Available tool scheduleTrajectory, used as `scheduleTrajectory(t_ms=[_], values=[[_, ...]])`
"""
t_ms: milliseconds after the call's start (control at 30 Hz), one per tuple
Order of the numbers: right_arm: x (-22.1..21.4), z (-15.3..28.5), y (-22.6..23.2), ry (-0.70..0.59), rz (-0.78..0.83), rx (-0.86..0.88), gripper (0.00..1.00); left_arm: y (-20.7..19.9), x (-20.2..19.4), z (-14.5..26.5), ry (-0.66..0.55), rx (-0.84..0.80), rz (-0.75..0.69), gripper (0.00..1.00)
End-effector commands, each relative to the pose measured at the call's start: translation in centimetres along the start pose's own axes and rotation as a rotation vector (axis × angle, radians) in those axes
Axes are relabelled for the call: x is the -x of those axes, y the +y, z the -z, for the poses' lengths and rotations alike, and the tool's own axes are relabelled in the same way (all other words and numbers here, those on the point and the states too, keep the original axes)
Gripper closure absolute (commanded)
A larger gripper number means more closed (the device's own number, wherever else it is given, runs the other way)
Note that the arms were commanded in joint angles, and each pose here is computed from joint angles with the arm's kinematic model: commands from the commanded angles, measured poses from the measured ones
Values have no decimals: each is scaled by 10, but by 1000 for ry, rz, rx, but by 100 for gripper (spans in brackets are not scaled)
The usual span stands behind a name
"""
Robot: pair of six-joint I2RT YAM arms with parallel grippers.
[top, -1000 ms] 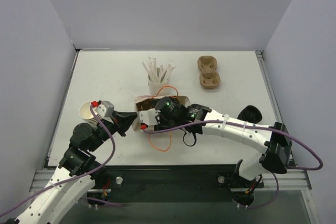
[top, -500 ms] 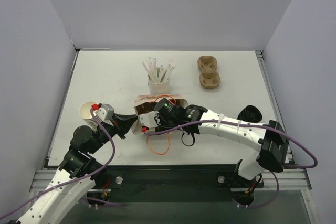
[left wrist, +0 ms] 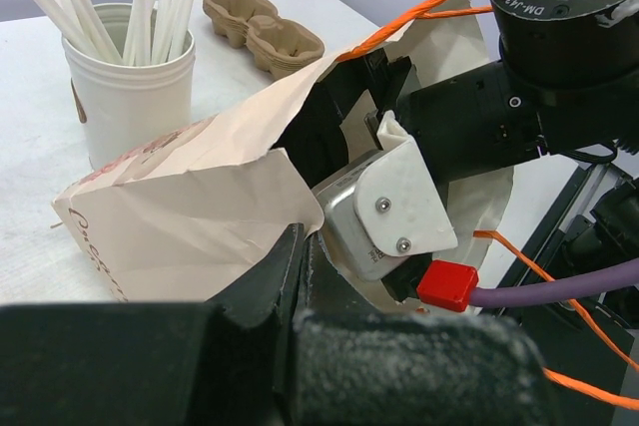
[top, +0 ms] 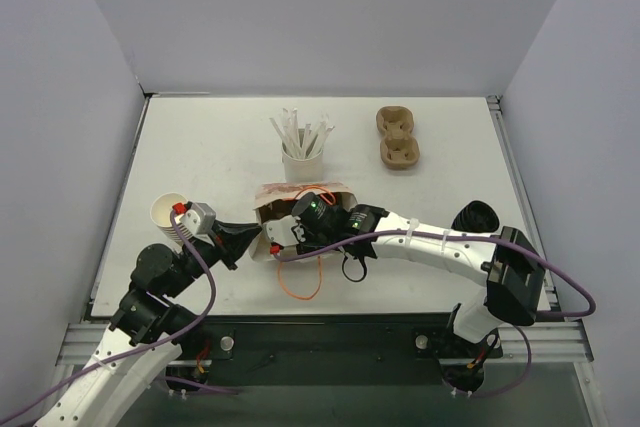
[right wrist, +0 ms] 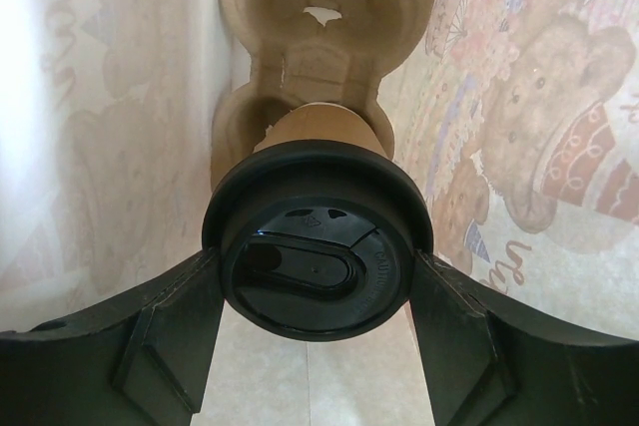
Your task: Pack the takeout coffee
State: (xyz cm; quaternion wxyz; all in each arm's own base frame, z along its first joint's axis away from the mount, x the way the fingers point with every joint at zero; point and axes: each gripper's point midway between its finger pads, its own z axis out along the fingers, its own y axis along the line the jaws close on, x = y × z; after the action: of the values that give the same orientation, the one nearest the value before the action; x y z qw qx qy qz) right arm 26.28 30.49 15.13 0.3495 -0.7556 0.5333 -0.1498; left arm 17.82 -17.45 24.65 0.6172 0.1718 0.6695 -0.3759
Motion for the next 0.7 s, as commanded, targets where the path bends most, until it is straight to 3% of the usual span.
scheduleTrajectory(t_ms=[0, 667], values=[[-9, 2, -7, 38, 5, -38, 54, -2, 0, 1, -3, -12, -2, 100], [-20, 7, -7, 77, 6, -37, 54, -1, 3, -1, 15, -8, -28, 100]])
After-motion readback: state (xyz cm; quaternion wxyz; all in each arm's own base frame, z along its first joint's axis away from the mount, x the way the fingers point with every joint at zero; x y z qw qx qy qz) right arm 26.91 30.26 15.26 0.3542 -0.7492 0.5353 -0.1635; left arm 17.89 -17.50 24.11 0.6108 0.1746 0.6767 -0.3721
